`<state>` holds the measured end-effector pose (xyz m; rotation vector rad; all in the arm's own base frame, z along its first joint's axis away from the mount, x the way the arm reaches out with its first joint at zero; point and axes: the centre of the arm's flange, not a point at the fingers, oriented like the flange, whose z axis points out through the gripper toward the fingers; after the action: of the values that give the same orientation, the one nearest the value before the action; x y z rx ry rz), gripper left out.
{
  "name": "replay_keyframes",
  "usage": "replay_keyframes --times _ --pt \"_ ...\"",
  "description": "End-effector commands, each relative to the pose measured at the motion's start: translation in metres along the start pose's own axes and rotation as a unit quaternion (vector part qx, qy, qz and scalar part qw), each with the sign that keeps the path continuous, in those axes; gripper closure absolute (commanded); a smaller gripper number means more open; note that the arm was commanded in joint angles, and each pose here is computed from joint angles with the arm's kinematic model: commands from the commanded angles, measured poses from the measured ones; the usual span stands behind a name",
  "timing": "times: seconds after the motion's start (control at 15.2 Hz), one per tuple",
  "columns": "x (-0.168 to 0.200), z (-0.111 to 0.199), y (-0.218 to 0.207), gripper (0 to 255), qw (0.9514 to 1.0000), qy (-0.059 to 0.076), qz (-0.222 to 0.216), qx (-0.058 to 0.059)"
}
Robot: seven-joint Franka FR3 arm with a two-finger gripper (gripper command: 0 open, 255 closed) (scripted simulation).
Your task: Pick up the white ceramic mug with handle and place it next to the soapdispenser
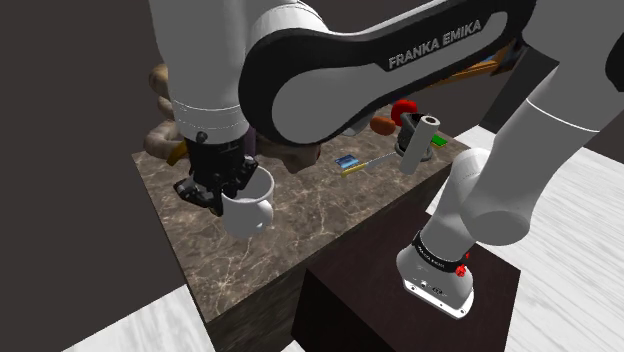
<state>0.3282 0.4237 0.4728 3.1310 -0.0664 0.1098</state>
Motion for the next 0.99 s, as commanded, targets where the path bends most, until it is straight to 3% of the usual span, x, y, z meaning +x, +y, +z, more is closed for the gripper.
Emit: replay_keyframes --times 0.0,0.92 --pt "-0.001 0.011 0.001 255 1.0 0.0 0.0 0.0" --pt "-0.006 0.084 0.0 255 1.0 0.0 0.0 0.0"
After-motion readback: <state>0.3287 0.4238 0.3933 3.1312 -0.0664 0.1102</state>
